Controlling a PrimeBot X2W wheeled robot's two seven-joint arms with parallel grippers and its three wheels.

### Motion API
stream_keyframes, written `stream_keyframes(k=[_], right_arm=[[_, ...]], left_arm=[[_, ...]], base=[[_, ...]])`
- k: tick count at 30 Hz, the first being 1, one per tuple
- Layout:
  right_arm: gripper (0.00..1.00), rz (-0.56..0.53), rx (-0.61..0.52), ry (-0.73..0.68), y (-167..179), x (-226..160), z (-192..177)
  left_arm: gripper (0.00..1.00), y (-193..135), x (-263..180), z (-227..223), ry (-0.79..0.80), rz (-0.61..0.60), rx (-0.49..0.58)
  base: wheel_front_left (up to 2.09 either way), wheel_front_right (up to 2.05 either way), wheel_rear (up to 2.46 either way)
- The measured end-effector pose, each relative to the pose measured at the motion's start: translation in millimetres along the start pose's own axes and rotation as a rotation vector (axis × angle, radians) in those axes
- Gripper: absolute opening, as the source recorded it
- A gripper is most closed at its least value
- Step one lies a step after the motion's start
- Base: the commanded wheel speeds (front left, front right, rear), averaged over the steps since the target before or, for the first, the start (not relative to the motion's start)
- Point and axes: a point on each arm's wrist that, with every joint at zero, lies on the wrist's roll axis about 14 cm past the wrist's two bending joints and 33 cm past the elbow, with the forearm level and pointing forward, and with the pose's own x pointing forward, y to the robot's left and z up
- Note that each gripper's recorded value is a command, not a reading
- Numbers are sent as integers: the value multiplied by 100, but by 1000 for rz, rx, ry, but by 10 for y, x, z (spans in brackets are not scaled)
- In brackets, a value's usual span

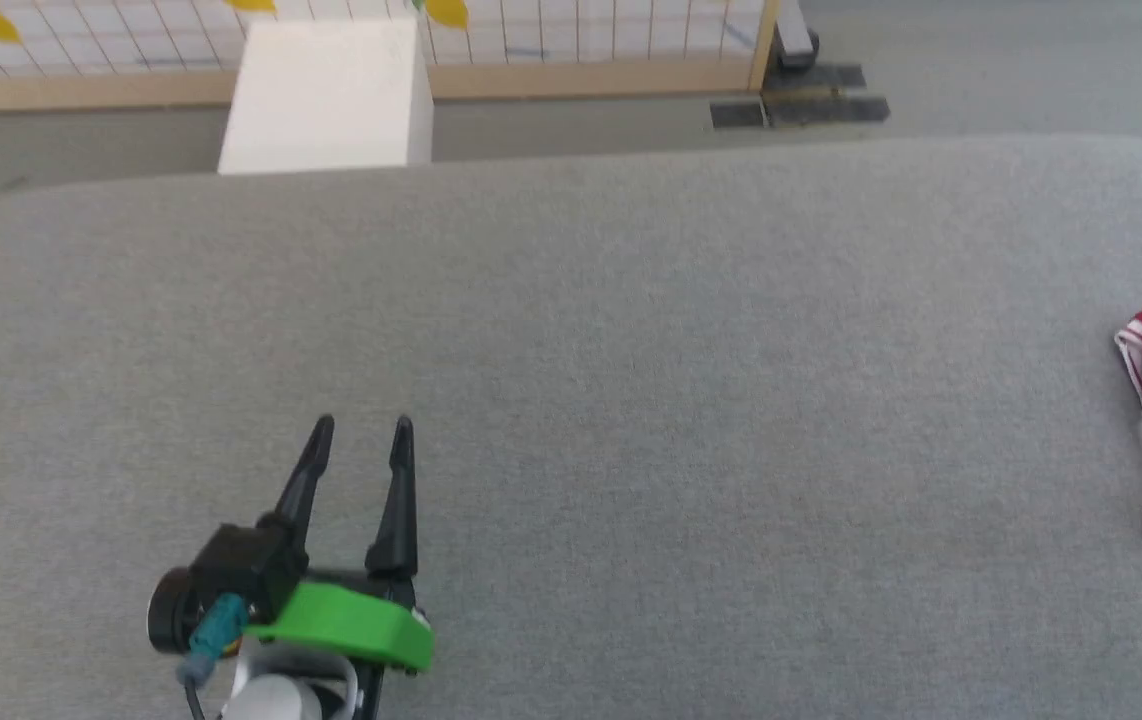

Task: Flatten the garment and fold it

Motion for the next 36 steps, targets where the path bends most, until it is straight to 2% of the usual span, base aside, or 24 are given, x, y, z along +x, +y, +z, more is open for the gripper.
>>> stream_keyframes(k=[6, 10, 14, 18, 30, 31, 36], right_arm=[[100, 20, 139, -23, 391, -337, 19], [100, 38, 235, 38, 693, -580, -162], [100, 88, 284, 121, 1000, -836, -394], [100, 93, 317, 157, 1126, -997, -510], [100, 98, 328, 171, 1198, -1072, -570], [0, 100, 328, 174, 1206, -1073, -579], [0, 100, 329, 175, 1205, -1073, -581]], left_arm=[[100, 69, -243, 113, -16, 30, 44], [100, 158, -382, 165, -25, 70, 59], [100, 199, -508, 177, -24, 95, 64], [100, 225, -608, 177, -22, 117, 67], [100, 205, -735, 49, 20, 125, 60], [0, 210, -736, 44, 21, 128, 56], [0, 210, -736, 42, 23, 128, 56]], base=[[0, 0, 0], [0, 0, 0], [0, 0, 0], [0, 0, 0], [0, 0, 0], [0, 0, 0], [0, 0, 0]])
